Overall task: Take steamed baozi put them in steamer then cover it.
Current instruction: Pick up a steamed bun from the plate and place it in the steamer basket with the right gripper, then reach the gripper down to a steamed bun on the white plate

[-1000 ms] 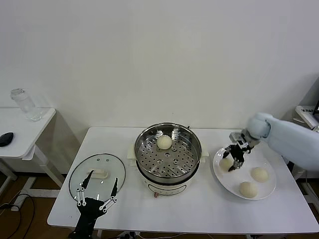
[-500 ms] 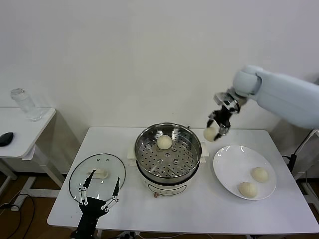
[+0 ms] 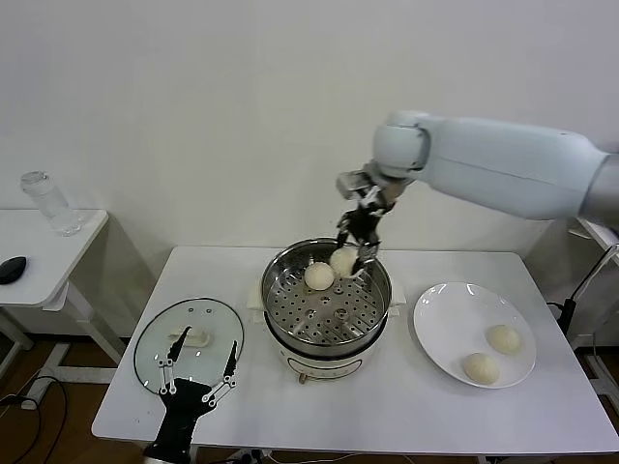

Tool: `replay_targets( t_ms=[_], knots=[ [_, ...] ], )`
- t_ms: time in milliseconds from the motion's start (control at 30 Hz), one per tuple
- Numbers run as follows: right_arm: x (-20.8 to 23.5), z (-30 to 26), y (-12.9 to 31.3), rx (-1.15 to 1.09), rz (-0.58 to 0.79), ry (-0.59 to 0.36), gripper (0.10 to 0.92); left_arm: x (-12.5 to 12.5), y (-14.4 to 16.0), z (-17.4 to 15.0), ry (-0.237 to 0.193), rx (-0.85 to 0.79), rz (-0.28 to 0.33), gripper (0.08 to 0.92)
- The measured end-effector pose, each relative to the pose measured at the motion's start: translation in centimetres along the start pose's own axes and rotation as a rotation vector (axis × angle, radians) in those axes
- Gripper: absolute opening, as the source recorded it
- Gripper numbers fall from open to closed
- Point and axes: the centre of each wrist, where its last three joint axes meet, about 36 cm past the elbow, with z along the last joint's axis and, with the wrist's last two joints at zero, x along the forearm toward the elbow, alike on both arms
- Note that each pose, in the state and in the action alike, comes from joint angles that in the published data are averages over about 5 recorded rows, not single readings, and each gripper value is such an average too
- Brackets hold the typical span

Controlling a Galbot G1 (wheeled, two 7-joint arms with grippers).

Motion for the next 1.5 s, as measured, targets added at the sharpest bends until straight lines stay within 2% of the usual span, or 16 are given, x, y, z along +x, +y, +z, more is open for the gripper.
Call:
replay_targets(
  t_ms=[333,800,1033,1267,1500],
  knots=[
    [-5.2,-4.7,-0.4,0.002,-0.019,0.012,0.653,-0.3,-0.2,0.2,-0.005,0.004,-0.003,0.823],
    [-9.7,-7.1,-0.5,0.006,-0.032,0.022,0.659,-0.4,0.0,0.3,-0.008,-0.001,-0.011,0.823],
    [-10.9,-7.1,-0.2,0.004,-0.036,0.021,0.791,-0.5,0.2,0.3,-0.009,-0.005,-0.014,0.823],
    [-10.2,-6.9,0.1,0.010,-0.022,0.008,0.822,-0.4,0.3,0.2,-0.010,-0.008,-0.021,0.823],
    [-5.4,-4.0,1.2,0.015,0.005,0.011,0.823,-0.4,0.3,0.0,-0.012,-0.006,-0.020,0.823]
  ],
)
